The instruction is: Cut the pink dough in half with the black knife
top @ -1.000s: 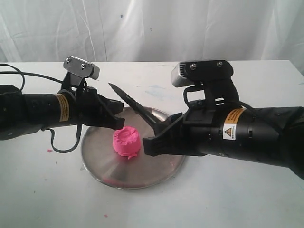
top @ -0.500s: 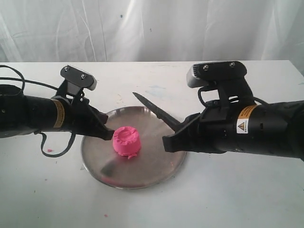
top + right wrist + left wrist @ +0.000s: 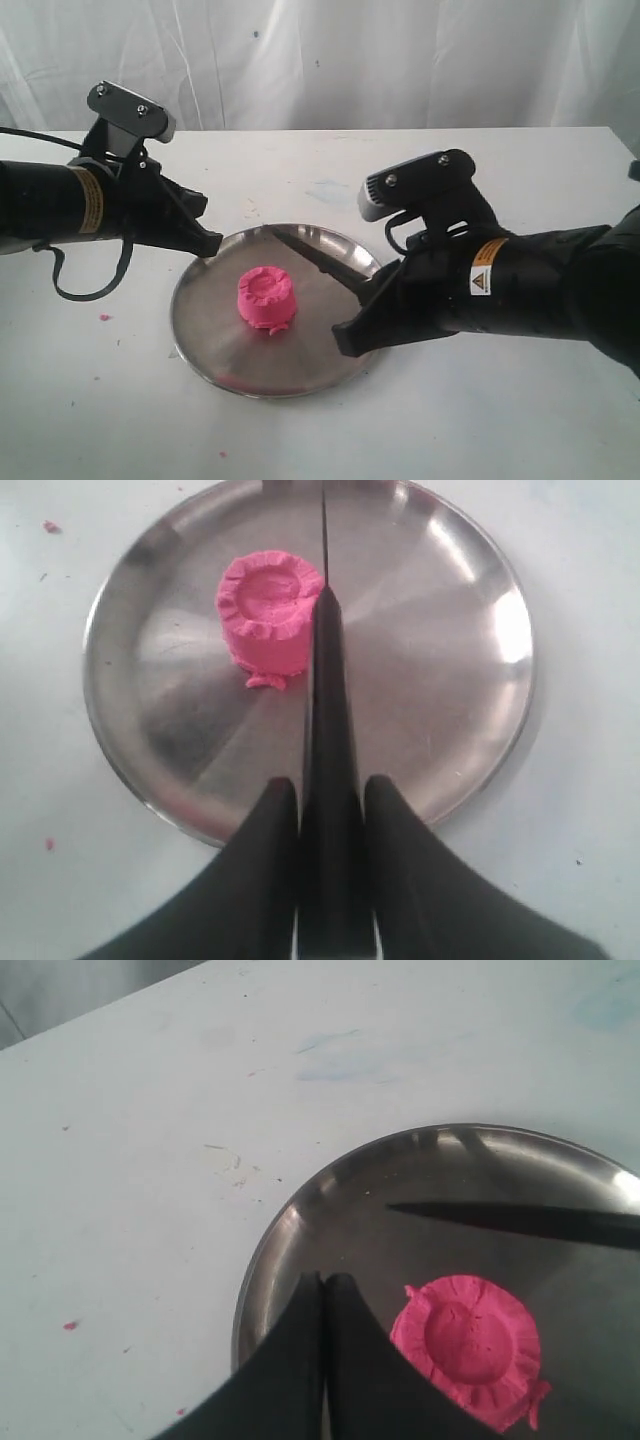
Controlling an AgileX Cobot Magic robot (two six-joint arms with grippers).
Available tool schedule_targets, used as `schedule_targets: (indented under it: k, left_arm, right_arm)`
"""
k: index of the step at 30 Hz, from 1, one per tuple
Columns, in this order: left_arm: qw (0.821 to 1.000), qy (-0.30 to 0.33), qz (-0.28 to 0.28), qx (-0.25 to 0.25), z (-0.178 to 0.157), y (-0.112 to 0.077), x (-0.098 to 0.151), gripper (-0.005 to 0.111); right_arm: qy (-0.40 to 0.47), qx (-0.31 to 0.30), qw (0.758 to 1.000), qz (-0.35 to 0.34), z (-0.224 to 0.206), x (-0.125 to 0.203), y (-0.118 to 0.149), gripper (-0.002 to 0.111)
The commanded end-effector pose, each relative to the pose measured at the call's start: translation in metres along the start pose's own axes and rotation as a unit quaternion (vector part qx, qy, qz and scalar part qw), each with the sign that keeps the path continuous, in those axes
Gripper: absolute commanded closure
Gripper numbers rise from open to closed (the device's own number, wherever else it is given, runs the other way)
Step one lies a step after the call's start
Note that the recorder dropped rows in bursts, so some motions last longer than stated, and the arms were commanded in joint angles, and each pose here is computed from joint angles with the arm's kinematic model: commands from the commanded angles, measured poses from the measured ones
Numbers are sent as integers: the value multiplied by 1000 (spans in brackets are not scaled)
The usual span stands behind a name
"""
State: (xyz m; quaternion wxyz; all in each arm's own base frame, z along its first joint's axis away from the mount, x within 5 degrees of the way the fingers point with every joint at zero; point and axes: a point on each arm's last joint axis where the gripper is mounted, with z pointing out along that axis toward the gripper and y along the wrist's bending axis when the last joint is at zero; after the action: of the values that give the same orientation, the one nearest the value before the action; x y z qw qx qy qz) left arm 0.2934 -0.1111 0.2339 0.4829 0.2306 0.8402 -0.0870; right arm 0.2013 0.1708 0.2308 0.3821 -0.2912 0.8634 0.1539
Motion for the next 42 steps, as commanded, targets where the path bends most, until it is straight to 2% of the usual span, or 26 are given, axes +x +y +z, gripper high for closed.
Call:
schedule_targets:
  k: [1,15,29,42]
  left_arm:
    - [1000,-6,7,1,-3,-1,-3,107]
    - [1000,-11,5,7,-3,-2,-4,107]
    - [1000,-10,5,7,-2,-2,-3,107]
    - [1000,-10,5,7,-2,-2,-3,107]
  right_arm:
    - [-23,-23,999,-33,1,-4,16,108]
    - [26,-22,999,-27,26,10,18,108]
    - [1,-23,999,-34,33,7,18,108]
    - [27,-21,999,-36,49,17,18,108]
